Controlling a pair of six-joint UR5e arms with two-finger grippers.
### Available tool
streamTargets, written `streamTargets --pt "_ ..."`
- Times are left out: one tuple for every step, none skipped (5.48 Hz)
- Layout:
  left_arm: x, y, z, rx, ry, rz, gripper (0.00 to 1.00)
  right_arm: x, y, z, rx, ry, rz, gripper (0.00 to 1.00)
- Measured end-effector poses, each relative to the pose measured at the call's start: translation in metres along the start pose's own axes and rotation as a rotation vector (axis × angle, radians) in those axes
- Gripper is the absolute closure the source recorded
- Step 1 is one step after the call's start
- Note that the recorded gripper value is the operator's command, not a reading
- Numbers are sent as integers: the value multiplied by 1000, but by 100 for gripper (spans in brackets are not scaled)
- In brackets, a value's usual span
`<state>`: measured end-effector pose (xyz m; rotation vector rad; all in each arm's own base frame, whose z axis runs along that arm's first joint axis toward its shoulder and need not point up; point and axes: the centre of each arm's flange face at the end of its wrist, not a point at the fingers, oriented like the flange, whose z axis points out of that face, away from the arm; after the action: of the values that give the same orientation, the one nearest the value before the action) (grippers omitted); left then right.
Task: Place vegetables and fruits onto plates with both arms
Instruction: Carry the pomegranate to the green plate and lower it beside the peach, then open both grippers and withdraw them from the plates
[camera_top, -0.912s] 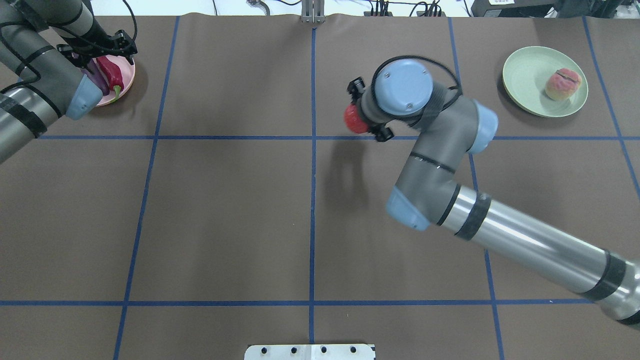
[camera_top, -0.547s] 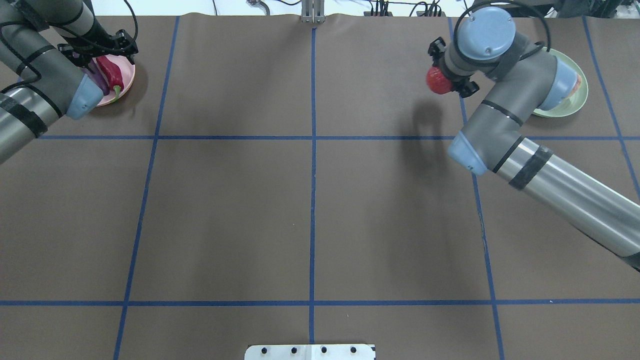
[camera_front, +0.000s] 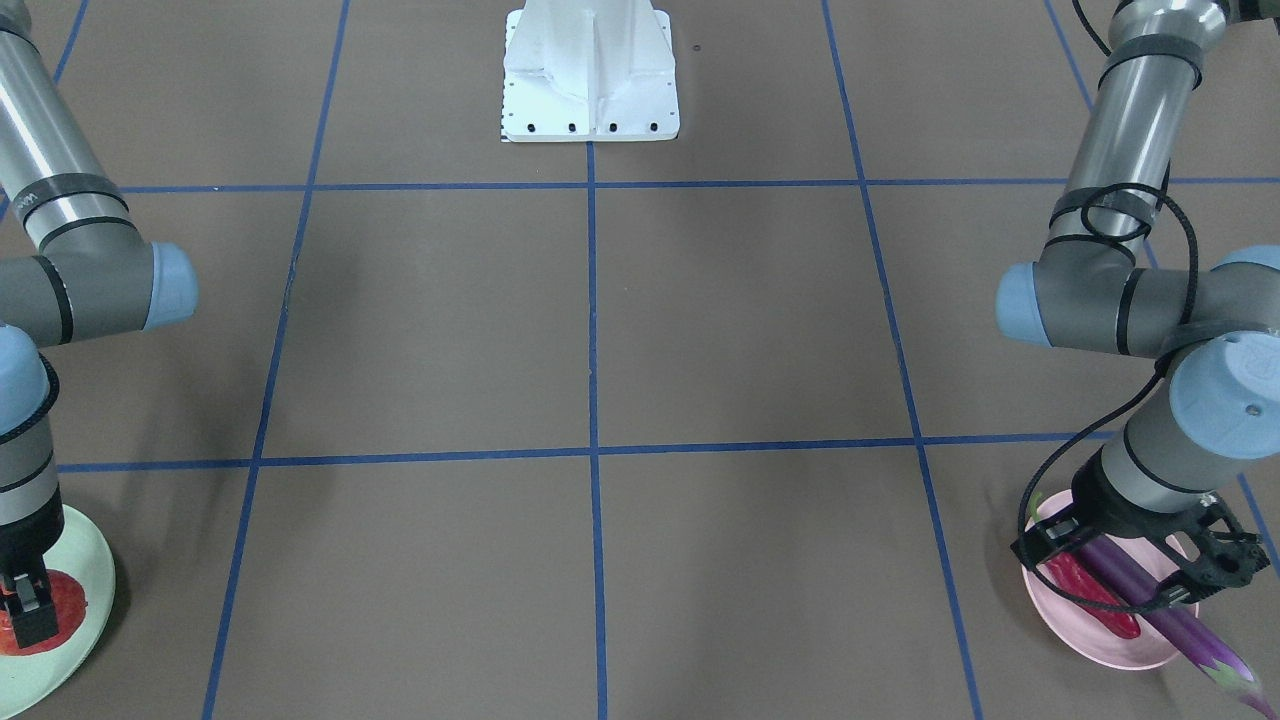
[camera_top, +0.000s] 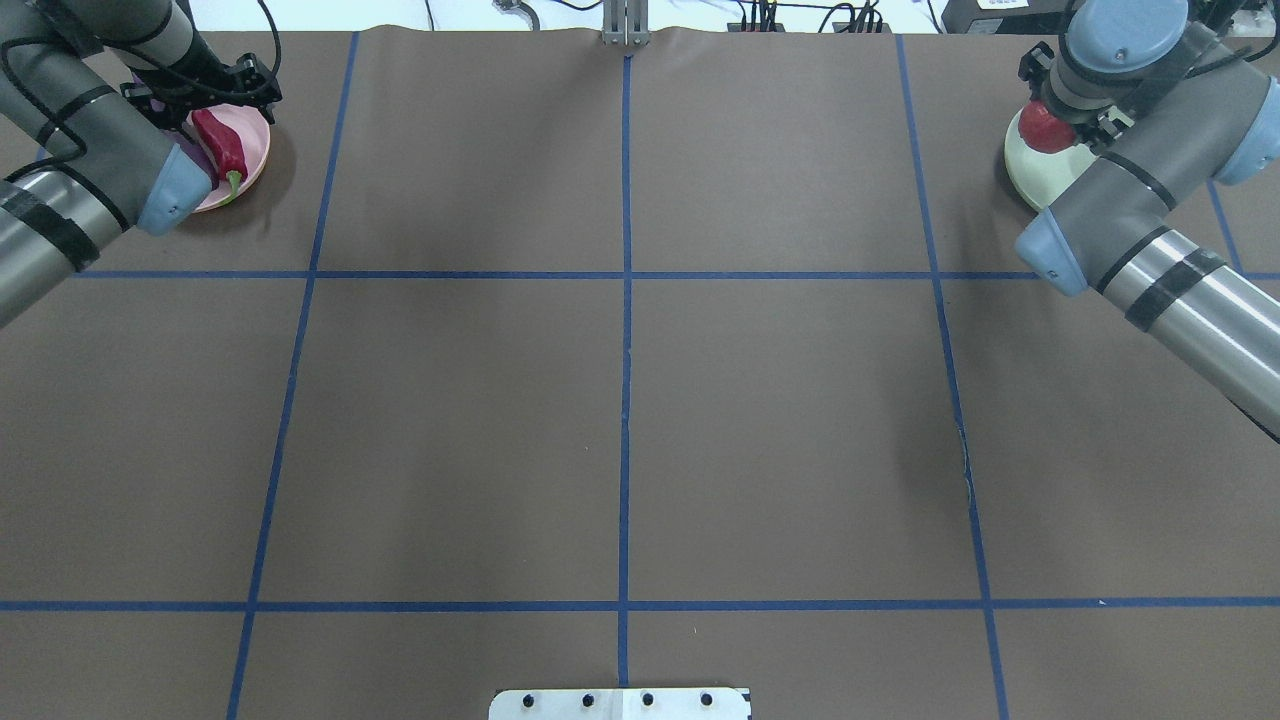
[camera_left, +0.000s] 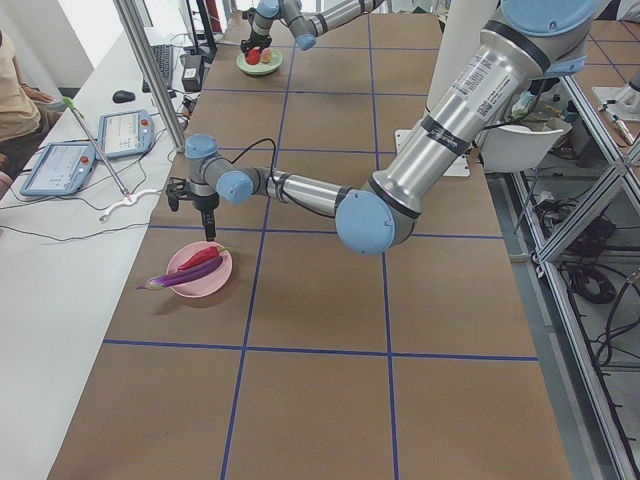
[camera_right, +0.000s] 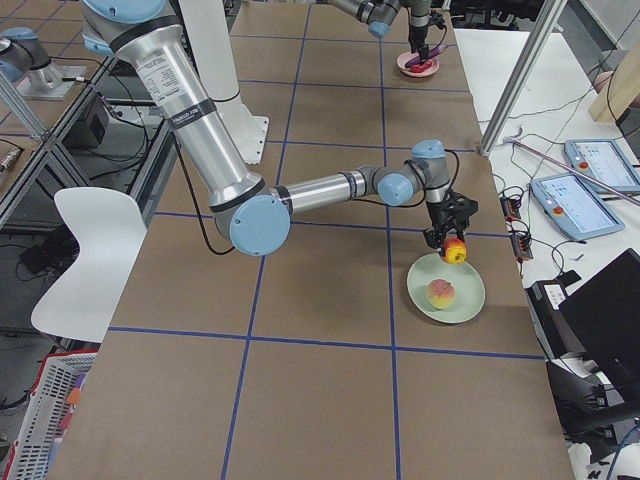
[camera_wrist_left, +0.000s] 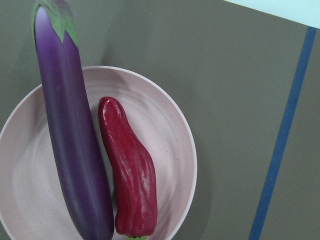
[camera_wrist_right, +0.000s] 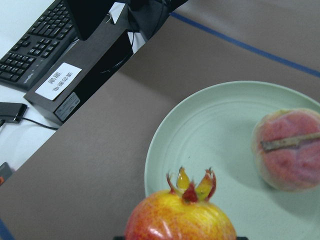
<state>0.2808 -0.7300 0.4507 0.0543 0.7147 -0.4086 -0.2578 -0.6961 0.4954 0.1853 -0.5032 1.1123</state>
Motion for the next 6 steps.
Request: streamTargets --pt "-1 0 0 0 2 4 0 9 -4 7 11 14 -1 0" --pt "-1 1 0 -6 9 12 0 16 -6 12 18 24 -13 0" --pt "-3 3 -3 -12 20 41 0 18 -7 11 19 21 -63 0" --pt "-17 12 -6 -23 36 125 0 21 -7 -1 9 0 -140 0" --pt "-38 26 -8 -40 56 247 0 31 -5 -17 -45 -28 -216 0" --pt "-55 34 -12 -52 76 360 0 41 -8 -32 -120 -57 -308 0"
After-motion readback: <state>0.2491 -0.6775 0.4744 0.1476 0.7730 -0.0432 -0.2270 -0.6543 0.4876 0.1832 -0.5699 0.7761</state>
